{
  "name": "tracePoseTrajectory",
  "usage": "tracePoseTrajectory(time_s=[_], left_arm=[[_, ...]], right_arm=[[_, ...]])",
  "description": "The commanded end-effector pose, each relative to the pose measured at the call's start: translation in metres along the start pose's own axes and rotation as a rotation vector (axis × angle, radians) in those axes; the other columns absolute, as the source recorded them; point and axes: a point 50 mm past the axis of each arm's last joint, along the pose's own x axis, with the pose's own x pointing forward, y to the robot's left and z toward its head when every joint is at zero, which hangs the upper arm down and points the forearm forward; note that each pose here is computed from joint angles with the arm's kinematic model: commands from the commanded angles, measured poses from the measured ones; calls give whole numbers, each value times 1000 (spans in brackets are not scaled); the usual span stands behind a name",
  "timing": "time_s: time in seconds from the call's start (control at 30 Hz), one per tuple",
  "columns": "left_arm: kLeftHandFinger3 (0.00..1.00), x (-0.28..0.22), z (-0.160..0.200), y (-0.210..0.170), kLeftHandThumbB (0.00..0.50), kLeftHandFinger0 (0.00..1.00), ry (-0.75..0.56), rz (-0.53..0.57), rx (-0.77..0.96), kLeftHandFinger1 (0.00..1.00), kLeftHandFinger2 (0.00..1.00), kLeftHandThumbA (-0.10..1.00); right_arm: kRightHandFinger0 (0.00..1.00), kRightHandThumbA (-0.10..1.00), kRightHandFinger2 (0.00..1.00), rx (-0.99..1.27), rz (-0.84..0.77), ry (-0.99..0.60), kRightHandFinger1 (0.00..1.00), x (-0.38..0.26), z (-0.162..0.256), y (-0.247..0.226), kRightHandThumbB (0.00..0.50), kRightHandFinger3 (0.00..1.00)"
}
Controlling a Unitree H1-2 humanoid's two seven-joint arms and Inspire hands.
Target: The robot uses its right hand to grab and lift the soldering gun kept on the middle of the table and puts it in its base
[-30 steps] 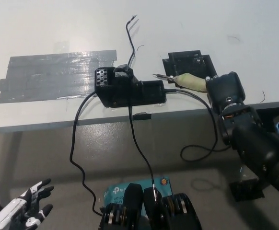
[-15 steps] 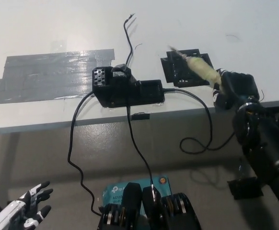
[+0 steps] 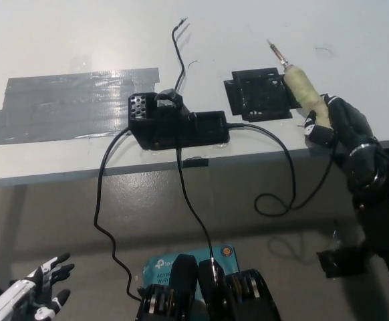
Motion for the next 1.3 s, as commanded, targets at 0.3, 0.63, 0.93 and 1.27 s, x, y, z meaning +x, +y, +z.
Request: tracePoseTrajectory(time_s=[0.3,0.63,0.93,1.27], left_arm=[[1000,-1,9,12,208,1000,-1,-11,25,1000,1000,538],[1000,-1,9,10,215,1000,12,-22,29,1000,1000,557],[1000,0,5,3,175,1000,10,-41,33,1000,1000,532],[1000,-4,-1,-10,193,1000,33,-69,8,1000,1000,553]], right_arm=[[0,-100,609,-628,-137,-585,282,-7,54,-74,9,460],[0,-100,158,-800,-202,-761,23,-13,67,-109,77,65],[0,-100,343,-750,-243,-699,136,-4,87,-128,6,28],[0,-100,508,-766,-165,-677,144,-18,107,-117,70,158]])
